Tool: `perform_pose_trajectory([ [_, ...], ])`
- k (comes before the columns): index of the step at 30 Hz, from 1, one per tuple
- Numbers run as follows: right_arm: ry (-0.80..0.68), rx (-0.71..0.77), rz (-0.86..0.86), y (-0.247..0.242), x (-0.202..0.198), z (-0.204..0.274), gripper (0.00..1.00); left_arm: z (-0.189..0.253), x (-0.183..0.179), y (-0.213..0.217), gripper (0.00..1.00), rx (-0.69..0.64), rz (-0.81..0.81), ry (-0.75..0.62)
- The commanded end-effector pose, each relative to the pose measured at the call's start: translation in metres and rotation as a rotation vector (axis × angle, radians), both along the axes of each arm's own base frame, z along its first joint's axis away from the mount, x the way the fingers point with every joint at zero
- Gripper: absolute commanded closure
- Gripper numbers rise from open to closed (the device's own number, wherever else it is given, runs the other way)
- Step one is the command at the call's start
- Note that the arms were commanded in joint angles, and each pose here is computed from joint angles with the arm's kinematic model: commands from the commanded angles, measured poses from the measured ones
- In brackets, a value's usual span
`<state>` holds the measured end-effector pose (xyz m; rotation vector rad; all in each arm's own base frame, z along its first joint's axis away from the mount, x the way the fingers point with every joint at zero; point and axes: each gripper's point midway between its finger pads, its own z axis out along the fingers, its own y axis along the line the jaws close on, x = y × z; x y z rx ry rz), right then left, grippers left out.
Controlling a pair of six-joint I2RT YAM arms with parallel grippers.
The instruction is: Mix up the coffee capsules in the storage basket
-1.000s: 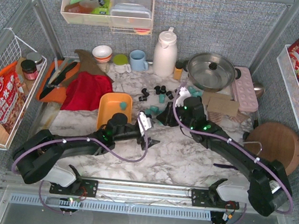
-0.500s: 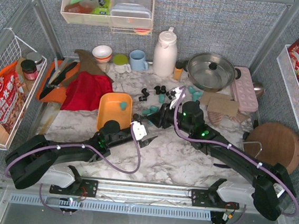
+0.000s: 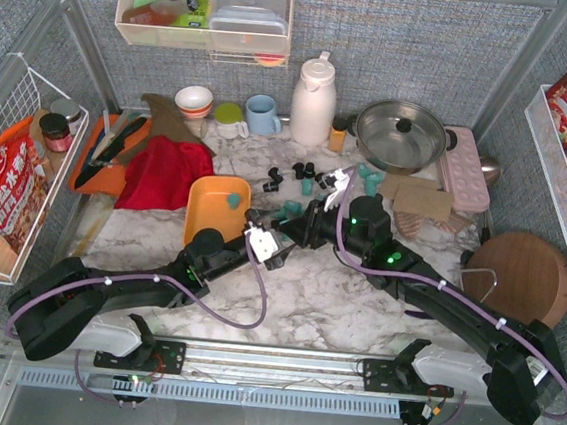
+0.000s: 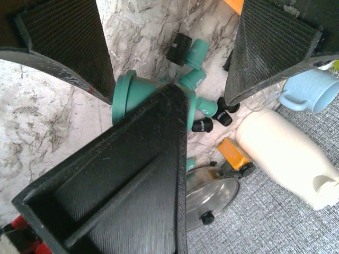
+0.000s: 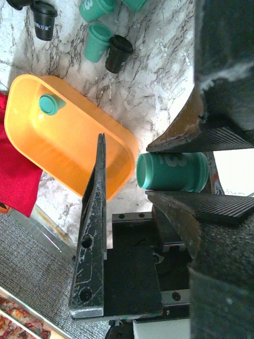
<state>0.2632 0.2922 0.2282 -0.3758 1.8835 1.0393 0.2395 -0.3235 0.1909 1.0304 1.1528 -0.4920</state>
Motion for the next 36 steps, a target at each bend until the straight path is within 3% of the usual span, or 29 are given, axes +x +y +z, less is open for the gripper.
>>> perform_pose_trajectory([
  [1, 0.025, -0.003, 0.041, 0.006, -0.007, -0.003, 0.82, 0.021, -0.009, -0.002, 0.09, -0.063, -0.046, -0.077],
  [8, 0.046, 0.021, 0.064, 0.015, -0.010, -0.005, 0.82, 0.025, -0.027, -0.008, 0.14, -0.087, -0.146, -0.098],
  [10, 0.043, 0.025, 0.065, 0.016, -0.010, -0.003, 0.81, 0.023, -0.027, -0.009, 0.24, -0.081, -0.145, -0.095],
  [12, 0.037, 0.024, 0.061, 0.014, -0.010, -0.001, 0.79, 0.020, -0.024, -0.009, 0.41, -0.063, -0.135, -0.094],
  [14, 0.037, 0.013, 0.050, 0.012, -0.009, -0.002, 0.71, 0.017, -0.022, -0.010, 0.49, -0.048, -0.126, -0.085],
  [19, -0.001, -0.053, 0.001, -0.002, -0.005, -0.001, 0.47, 0.017, -0.012, -0.005, 0.56, -0.053, -0.063, -0.063],
  [23, -0.081, -0.154, -0.116, -0.031, 0.008, 0.005, 0.30, 0.018, 0.012, 0.010, 0.57, -0.093, 0.101, -0.007],
  [29, -0.152, -0.441, -0.367, -0.089, 0.048, -0.017, 0.26, -0.005, 0.069, 0.062, 0.57, -0.098, 0.525, 0.120],
  [32, -0.103, -0.610, -0.510, -0.121, 0.074, -0.046, 0.25, -0.027, 0.097, 0.095, 0.57, -0.136, 0.703, 0.274],
  [36, -0.012, -0.736, -0.525, -0.138, 0.101, -0.091, 0.20, -0.051, 0.120, 0.125, 0.54, -0.220, 0.817, 0.441],
])
